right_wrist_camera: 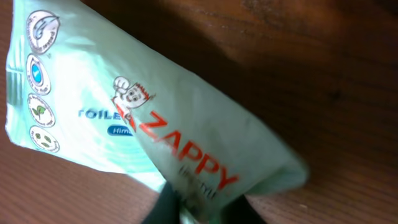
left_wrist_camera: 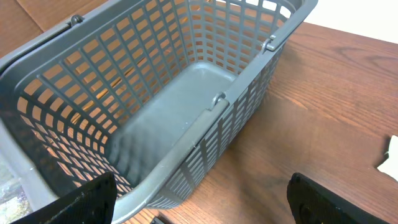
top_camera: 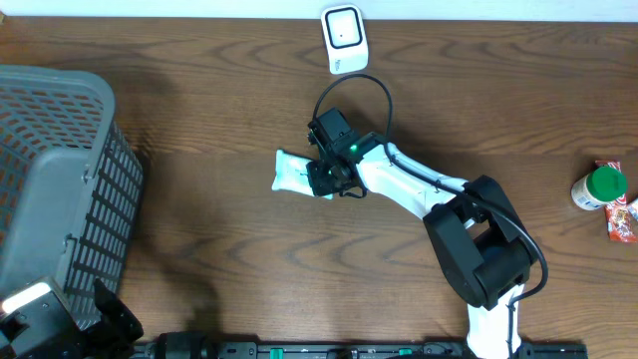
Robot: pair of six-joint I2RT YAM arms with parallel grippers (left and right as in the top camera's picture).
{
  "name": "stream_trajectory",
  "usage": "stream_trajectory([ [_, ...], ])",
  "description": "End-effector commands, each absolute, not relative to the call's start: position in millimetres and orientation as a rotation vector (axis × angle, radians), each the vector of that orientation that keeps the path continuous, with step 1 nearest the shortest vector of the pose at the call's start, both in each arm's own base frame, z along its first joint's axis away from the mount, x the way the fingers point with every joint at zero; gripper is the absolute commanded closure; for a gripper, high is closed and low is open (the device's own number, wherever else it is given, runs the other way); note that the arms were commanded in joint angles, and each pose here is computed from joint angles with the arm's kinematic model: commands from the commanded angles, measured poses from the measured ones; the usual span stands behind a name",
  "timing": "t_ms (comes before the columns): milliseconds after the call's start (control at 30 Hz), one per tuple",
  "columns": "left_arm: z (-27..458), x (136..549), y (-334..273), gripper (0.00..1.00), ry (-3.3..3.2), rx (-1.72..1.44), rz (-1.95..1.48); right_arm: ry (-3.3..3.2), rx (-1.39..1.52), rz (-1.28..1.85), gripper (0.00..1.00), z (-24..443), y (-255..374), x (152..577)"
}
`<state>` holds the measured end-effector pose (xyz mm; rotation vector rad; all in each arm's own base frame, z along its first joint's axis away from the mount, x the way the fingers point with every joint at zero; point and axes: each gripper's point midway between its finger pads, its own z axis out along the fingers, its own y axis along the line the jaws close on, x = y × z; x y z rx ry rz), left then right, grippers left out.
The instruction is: Scan the item barcode
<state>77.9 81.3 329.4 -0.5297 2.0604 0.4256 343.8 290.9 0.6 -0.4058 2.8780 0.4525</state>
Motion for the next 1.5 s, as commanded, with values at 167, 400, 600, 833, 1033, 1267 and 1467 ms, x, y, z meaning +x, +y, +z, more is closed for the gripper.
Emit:
stream_trajectory([
  [167,330.9,75.6,81.9,0.12,2.049,-0.537,0.427,2.952,-0.386,0.092,0.99,-4.0,231.7,343.6],
  [400,330.9,75.6,81.9,0.12,2.049,-0.537,0.427,2.559,-0.249,-0.576,0.98,124.5,143.7,372.4],
  [600,330.9,75.6,81.9,0.12,2.049,-0.537,0.427,2.282,-0.205,-1.021,0.98,174.0,98.1,377.3],
  [833,330.9,75.6,81.9,0.12,2.049,-0.537,0.427,2.117,-0.353,-1.348,0.98,157.3,99.3,384.4],
  [1033,330.9,75.6,81.9,0.12,2.049,-0.537,0.427,2.090,-0.591,-1.422,0.98,106.9,139.0,372.1],
  [1267,330.9,75.6,81.9,0.12,2.049,-0.537,0.427,1.966,-0.924,-1.446,0.99,63.7,203.3,331.8],
  [1467,330.9,75.6,81.9,0.12,2.049,-0.537,0.427,1.942,-1.229,-1.289,0.70,38.7,264.4,258.2],
])
